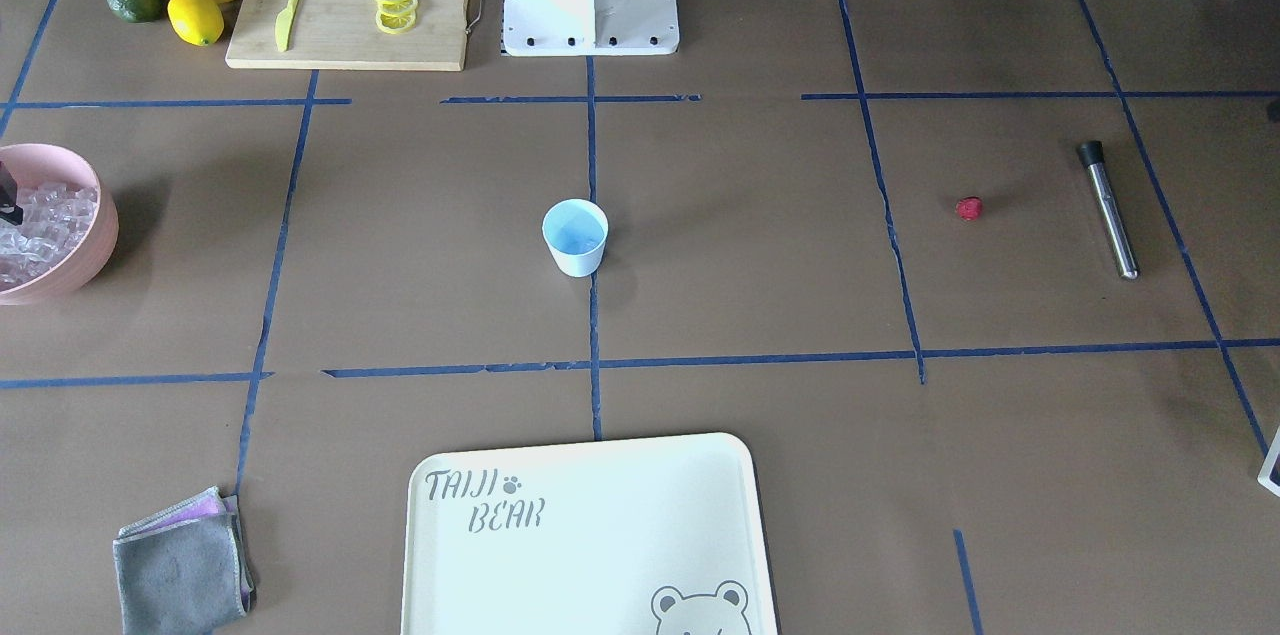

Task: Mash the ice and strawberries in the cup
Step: 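Grasp another ice cube from the bowl with the right gripper, then carry the ice cube with the right gripper over the blue cup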

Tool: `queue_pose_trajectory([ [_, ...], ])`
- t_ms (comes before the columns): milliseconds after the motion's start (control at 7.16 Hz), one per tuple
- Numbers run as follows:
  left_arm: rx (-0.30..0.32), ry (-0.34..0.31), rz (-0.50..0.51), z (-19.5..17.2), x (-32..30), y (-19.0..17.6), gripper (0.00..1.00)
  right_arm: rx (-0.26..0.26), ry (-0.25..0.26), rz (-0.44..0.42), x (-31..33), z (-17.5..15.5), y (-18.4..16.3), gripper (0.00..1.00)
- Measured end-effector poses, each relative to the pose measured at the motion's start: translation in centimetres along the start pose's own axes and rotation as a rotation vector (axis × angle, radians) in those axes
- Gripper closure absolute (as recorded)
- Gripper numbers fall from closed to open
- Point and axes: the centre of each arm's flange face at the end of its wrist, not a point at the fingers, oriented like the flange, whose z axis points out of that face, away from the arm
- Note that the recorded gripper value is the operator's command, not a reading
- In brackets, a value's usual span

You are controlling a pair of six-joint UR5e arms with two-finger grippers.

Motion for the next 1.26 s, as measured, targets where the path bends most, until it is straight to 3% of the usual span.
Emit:
queue_pose_trajectory([
  [419,0.002,0.003,0.001,-0.1,0.1,0.0,0.0,0.03,-0.028,-0.001,-1.7,-2.0,0.1,1.0],
  [839,0.006,0.012,0.003,-0.2,0.4,-0.1,0.0,0.082,-0.175,0.141,-10.3,-7.8,-0.5,1.0],
  [1258,0.006,0.013,0.003,-0.2,0.4,-0.1,0.0,0.092,-0.315,0.316,-27.4,-11.3,-4.9,1.0],
])
